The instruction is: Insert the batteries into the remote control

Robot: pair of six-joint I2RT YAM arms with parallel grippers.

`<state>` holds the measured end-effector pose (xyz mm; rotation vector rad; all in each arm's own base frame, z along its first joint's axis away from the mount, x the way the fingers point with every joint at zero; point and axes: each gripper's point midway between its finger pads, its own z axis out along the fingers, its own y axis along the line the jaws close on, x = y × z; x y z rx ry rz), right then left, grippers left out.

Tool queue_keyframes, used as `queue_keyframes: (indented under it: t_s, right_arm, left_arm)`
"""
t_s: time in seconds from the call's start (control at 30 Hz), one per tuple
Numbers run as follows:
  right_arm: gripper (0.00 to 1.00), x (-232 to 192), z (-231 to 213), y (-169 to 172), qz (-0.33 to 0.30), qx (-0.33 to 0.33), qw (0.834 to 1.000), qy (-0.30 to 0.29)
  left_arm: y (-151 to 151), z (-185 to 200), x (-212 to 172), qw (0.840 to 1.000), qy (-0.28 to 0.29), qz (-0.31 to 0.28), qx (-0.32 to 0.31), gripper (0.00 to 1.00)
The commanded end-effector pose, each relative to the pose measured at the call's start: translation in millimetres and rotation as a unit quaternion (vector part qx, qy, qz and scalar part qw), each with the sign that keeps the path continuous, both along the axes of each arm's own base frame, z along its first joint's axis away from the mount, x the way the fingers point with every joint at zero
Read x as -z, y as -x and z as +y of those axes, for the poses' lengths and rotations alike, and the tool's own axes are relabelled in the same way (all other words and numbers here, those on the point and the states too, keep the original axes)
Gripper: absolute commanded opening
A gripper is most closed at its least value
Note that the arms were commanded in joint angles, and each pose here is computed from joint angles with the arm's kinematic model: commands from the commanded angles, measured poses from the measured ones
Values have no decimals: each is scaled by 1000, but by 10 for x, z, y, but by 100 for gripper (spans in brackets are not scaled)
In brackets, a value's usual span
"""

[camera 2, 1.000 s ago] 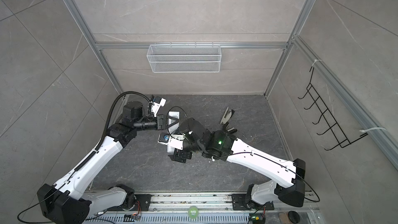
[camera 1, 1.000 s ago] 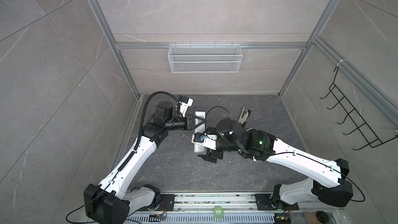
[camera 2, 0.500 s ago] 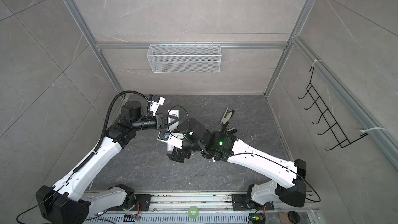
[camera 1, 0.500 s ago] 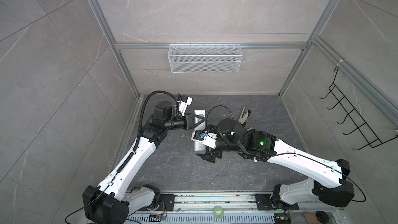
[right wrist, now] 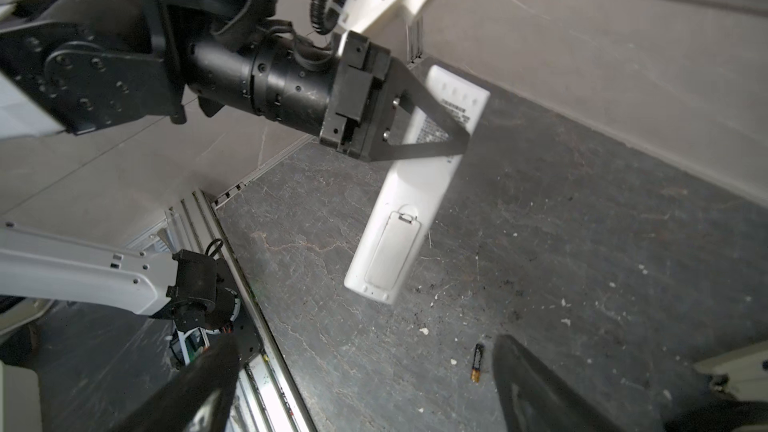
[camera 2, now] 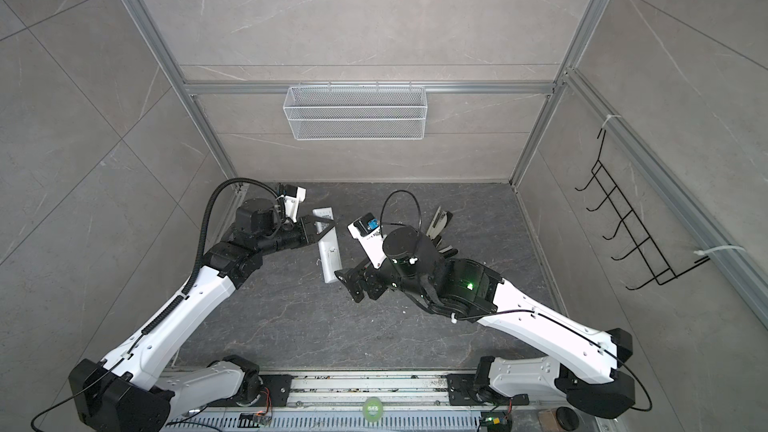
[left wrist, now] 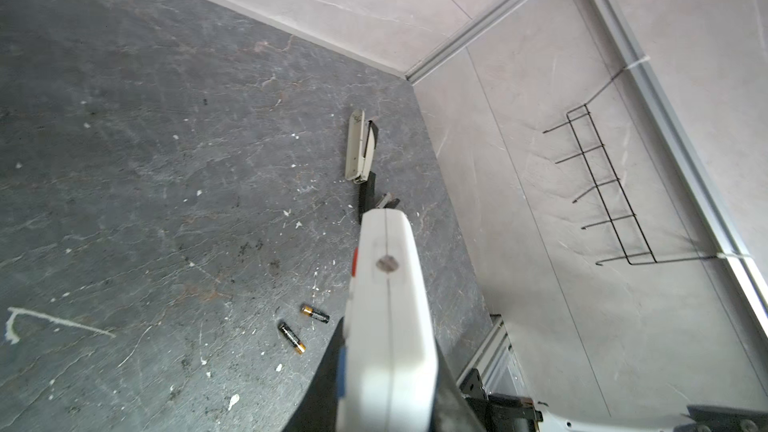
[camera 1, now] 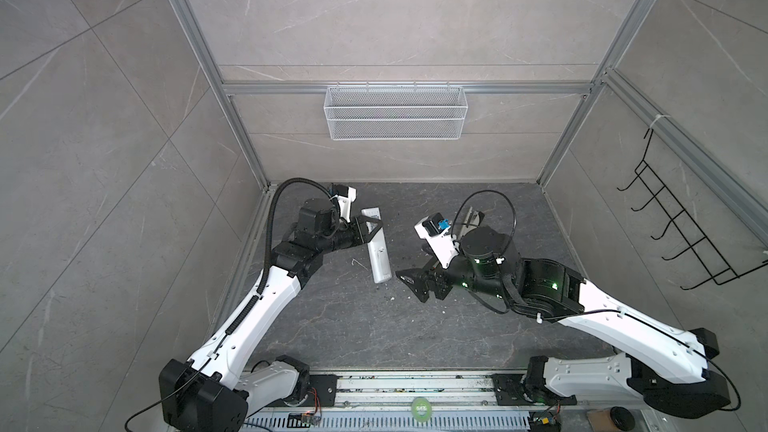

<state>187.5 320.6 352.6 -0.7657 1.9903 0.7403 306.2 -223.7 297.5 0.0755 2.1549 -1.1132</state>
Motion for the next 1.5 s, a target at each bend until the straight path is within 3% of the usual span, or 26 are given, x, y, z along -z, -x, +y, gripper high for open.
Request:
queue_keyframes:
  t_s: [0.0,0.37,0.63,1.03,1.47]
  right_arm:
    - [96,288,127,-136,86,35,995,-27]
    - [84,680,360,-493,151,24,987,-49]
    - [82,891,473,-536,173,11,984,-38]
    - [71,1132,476,-645,193,31,980,-33]
    - [52,1207,543,-641,205,22,978,-36]
  left_arm:
    - [-46,-12,-48,999,-5,-13,-31,0]
    - [-3,-114,49,999,-39,-13,-31,0]
    - [-28,-179,86,998,-48,-11,-24,0]
    - [-27,-203,95,999,-47,-12,-21,0]
    - [7,-203,62,999,-42,-17,-17,0]
